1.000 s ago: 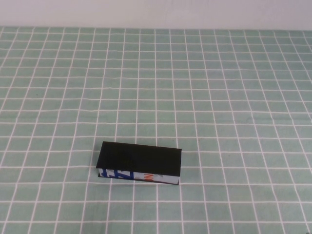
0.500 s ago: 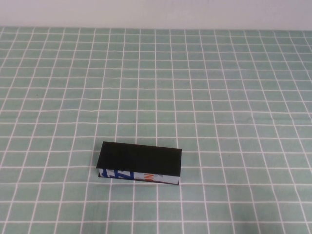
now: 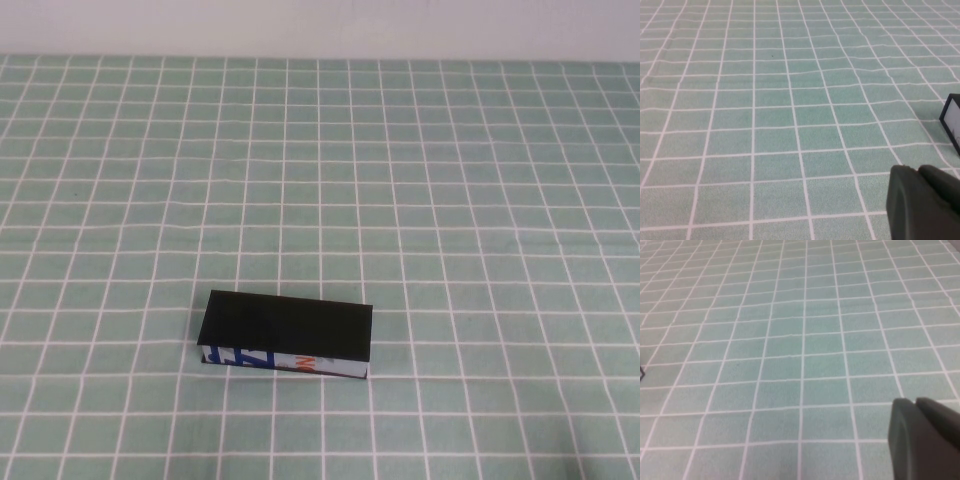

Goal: Return glasses to glasses case

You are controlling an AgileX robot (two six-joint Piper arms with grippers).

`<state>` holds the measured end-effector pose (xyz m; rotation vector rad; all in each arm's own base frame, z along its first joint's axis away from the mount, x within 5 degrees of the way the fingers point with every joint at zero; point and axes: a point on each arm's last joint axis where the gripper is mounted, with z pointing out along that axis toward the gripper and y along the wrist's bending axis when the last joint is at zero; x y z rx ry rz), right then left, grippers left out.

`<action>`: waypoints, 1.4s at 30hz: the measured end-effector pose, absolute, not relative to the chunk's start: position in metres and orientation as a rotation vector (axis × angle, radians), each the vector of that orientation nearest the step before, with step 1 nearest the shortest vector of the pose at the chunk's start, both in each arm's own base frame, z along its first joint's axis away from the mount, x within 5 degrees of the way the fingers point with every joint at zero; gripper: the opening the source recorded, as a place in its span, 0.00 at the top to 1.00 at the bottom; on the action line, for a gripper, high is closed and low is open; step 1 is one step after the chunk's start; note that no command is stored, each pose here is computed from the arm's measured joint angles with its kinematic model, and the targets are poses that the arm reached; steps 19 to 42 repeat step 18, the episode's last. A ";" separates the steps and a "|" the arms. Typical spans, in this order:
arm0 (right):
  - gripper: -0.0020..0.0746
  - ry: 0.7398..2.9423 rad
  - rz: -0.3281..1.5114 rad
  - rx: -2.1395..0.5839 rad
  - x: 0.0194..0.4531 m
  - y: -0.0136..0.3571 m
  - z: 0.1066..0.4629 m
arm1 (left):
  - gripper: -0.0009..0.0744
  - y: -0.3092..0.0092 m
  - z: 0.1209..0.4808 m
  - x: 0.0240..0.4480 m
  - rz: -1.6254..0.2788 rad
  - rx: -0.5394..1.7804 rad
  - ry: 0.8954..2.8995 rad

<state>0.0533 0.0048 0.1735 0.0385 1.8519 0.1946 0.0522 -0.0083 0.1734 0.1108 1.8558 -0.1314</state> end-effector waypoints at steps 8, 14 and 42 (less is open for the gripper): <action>0.99 1.855 0.209 0.049 0.053 0.005 0.173 | 0.99 -0.008 0.173 0.052 -0.131 0.111 1.856; 0.99 1.856 0.213 0.051 0.053 0.005 0.173 | 0.99 -0.008 0.173 0.052 -0.131 0.111 1.856; 0.99 1.856 0.213 0.051 0.053 0.005 0.173 | 0.99 -0.008 0.173 0.052 -0.131 0.111 1.856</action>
